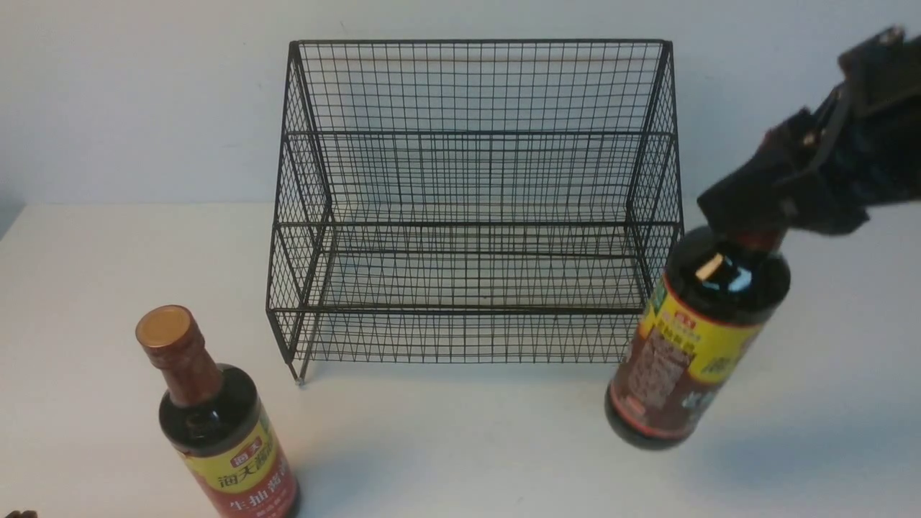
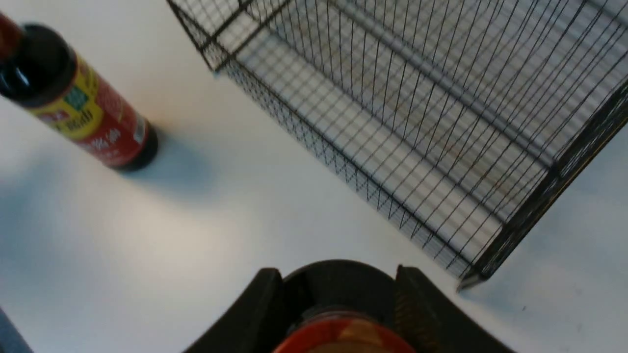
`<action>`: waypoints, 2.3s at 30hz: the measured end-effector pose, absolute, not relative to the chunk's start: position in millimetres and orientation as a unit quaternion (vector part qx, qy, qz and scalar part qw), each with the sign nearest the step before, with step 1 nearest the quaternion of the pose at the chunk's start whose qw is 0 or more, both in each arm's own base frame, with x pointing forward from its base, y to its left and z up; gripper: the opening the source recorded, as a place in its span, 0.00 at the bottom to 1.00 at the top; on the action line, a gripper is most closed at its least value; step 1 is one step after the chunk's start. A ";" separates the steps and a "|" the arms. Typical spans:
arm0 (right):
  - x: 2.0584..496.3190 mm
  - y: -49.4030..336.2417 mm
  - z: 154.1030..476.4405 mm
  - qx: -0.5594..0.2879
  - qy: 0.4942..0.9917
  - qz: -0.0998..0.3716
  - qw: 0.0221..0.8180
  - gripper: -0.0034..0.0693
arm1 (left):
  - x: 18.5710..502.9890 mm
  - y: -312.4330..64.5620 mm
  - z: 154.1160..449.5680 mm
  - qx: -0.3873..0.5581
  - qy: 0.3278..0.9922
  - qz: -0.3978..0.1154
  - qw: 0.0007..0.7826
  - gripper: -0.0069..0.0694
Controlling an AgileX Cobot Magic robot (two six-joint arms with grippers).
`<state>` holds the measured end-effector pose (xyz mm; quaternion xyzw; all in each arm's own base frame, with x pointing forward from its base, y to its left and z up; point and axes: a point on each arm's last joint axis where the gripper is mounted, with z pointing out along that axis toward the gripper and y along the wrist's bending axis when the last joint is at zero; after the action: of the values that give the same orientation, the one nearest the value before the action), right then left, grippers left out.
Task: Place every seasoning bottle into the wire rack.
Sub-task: Use the right arm to put the condiment bottle back on the shelf
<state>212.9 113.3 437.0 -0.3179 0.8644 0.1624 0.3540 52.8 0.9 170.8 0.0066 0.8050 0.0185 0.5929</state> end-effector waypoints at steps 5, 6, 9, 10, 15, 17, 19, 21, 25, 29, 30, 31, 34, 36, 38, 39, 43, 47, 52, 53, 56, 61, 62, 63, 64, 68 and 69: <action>218.2 110.0 472.7 -0.304 0.829 0.141 0.448 0.42 | 52.8 0.9 170.8 0.007 0.805 0.018 0.593 0.08; 221.4 109.8 478.8 -0.300 0.821 0.135 0.467 0.42 | 52.8 0.9 170.8 0.007 0.805 0.018 0.593 0.08; 239.0 112.1 499.9 -0.283 0.787 0.116 0.536 0.42 | 52.8 0.9 170.8 0.007 0.805 0.018 0.593 0.08; 241.6 112.9 501.2 -0.282 0.784 0.115 0.541 0.42 | 52.8 0.9 170.8 0.007 0.805 0.018 0.593 0.08; 282.5 129.2 495.6 -0.272 0.780 0.120 0.550 0.42 | 52.8 0.9 170.8 0.007 0.805 0.018 0.593 0.08; 298.2 135.6 485.1 -0.273 0.789 0.120 0.538 0.42 | 52.8 0.9 170.8 0.007 0.805 0.018 0.593 0.08; 309.0 139.8 476.7 -0.272 0.794 0.120 0.530 0.42 | 52.8 0.9 170.8 0.007 0.805 0.018 0.593 0.08; 321.8 144.6 465.2 -0.272 0.800 0.119 0.521 0.42 | 52.8 0.9 170.8 0.007 0.805 0.018 0.593 0.08; 336.9 149.8 454.3 -0.267 0.800 0.117 0.525 0.42 | 52.8 0.9 170.8 0.007 0.805 0.018 0.593 0.08; 342.9 150.8 454.4 -0.261 0.791 0.111 0.542 0.42 | 52.8 0.9 170.8 0.007 0.805 0.018 0.593 0.08; 343.4 150.8 454.1 -0.261 0.791 0.110 0.543 0.42 | 52.8 0.9 170.8 0.007 0.805 0.018 0.593 0.08; 344.5 150.9 453.8 -0.261 0.789 0.108 0.545 0.42 | 52.8 0.9 170.8 0.007 0.805 0.018 0.593 0.08; 350.4 152.5 448.4 -0.262 0.791 0.104 0.544 0.42 | 52.8 0.9 170.8 0.007 0.805 0.018 0.593 0.08; 354.9 154.0 442.8 -0.260 0.795 0.102 0.538 0.42 | 52.8 0.9 170.8 0.007 0.805 0.018 0.593 0.08; 360.1 155.1 436.4 -0.259 0.801 0.097 0.531 0.42 | 52.8 0.9 170.8 0.007 0.805 0.018 0.593 0.08; 360.9 155.1 435.3 -0.259 0.802 0.096 0.530 0.42 | 52.8 0.9 170.8 0.007 0.805 0.018 0.593 0.08; 370.6 153.8 420.9 -0.238 0.824 0.078 0.508 0.42 | 52.8 0.9 170.8 0.007 0.805 0.018 0.593 0.08; 373.4 150.0 412.6 -0.208 0.848 0.066 0.483 0.42 | 52.8 0.9 170.8 0.007 0.805 0.018 0.593 0.08; 377.8 146.1 399.8 -0.158 0.877 0.056 0.449 0.42 | 52.8 0.9 170.8 0.007 0.805 0.018 0.593 0.08; 379.1 145.7 396.5 -0.147 0.883 0.056 0.442 0.42 | 52.8 0.9 170.8 0.007 0.805 0.018 0.593 0.08; 381.2 145.3 390.4 -0.128 0.893 0.055 0.427 0.42 | 52.8 0.9 170.8 0.007 0.805 0.018 0.593 0.08; 385.2 145.0 377.8 -0.089 0.911 0.057 0.398 0.42 | 52.8 0.9 170.8 0.007 0.805 0.018 0.593 0.08; 386.1 145.0 375.3 -0.082 0.914 0.057 0.392 0.42 | 52.8 0.9 170.8 0.007 0.805 0.018 0.593 0.08; 386.7 145.0 373.8 -0.076 0.916 0.057 0.389 0.42 | 52.8 0.9 170.8 0.007 0.805 0.018 0.593 0.08; 387.6 145.1 371.1 -0.071 0.919 0.056 0.384 0.42 | 52.8 0.9 170.8 0.007 0.805 0.018 0.593 0.08; 390.2 145.9 364.7 -0.066 0.924 0.054 0.372 0.42 | 52.8 0.9 170.8 0.007 0.805 0.018 0.593 0.08; 391.5 146.7 360.7 -0.065 0.927 0.052 0.365 0.42 | 52.8 0.9 170.8 0.007 0.805 0.018 0.593 0.08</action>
<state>391.5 146.7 360.7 -0.0650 0.9274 0.0519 0.3647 52.8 0.9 170.8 0.0066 0.8050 0.0185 0.5929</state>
